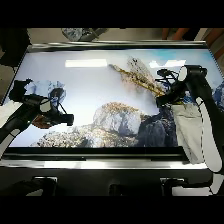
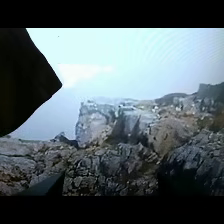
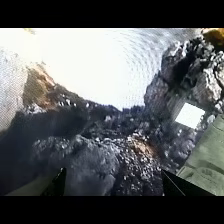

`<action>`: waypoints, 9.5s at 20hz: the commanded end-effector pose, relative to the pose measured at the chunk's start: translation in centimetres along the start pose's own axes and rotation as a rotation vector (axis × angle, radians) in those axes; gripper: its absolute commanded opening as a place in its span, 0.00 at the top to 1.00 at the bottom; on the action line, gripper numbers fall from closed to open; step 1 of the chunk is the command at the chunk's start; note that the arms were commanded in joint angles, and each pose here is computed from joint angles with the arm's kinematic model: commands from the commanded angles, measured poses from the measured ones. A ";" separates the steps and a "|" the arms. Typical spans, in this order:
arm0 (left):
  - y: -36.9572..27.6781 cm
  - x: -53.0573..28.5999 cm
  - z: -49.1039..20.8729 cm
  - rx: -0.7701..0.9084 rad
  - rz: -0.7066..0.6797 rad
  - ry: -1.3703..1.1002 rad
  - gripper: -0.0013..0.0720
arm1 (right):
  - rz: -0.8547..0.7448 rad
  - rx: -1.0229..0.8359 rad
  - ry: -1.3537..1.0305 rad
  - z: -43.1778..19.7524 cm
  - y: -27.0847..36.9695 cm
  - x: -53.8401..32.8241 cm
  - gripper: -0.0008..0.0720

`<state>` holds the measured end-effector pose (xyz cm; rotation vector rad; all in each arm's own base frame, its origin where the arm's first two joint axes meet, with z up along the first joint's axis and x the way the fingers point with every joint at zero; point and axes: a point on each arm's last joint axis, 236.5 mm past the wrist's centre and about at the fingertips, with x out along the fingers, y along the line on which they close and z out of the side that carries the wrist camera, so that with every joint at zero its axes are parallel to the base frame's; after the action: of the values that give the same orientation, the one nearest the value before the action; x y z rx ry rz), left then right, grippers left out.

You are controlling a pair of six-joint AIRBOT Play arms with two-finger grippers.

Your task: Fold the shirts.

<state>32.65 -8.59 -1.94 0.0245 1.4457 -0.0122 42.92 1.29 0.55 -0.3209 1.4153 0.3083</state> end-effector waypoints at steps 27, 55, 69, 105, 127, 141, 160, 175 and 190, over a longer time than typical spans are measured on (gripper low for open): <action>22.2 -5.9 4.1 -0.854 -0.164 -0.124 0.01 | 0.065 -0.009 -0.174 4.1 1.6 -0.4 0.04; -11.0 -31.8 3.3 0.024 -0.845 -0.781 0.94 | -0.152 -0.130 -0.406 0.2 1.2 -16.9 0.07; -27.1 -0.5 -11.0 0.563 -0.645 0.226 0.02 | -0.205 -0.064 -0.314 -7.9 2.1 -20.7 0.06; -24.4 4.8 -13.8 0.109 -0.738 0.151 0.94 | 0.737 -0.107 -0.105 -4.0 19.8 5.8 0.92; -4.4 -32.2 3.4 0.038 -0.544 -0.978 0.94 | 0.007 -0.677 -0.755 -6.4 15.5 -29.2 0.92; -4.7 -33.1 -1.3 0.090 -0.556 -0.936 0.94 | -0.031 -0.634 -0.687 -11.4 15.5 -30.0 0.92; -4.2 -0.2 1.1 0.025 -0.455 0.120 0.02 | 0.294 -0.198 -0.095 0.4 9.5 3.1 0.92; -17.2 6.4 -7.0 -0.425 -0.689 -0.020 0.28 | 0.318 -0.236 -0.073 -0.6 10.1 2.2 0.92; 1.6 -47.5 1.0 0.009 -0.480 -1.234 0.94 | -0.662 0.133 -1.108 -11.8 -0.1 -46.9 0.92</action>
<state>34.15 -10.79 36.81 -0.4054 0.3599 -0.4843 35.51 -1.00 35.25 -0.4867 0.4845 0.0286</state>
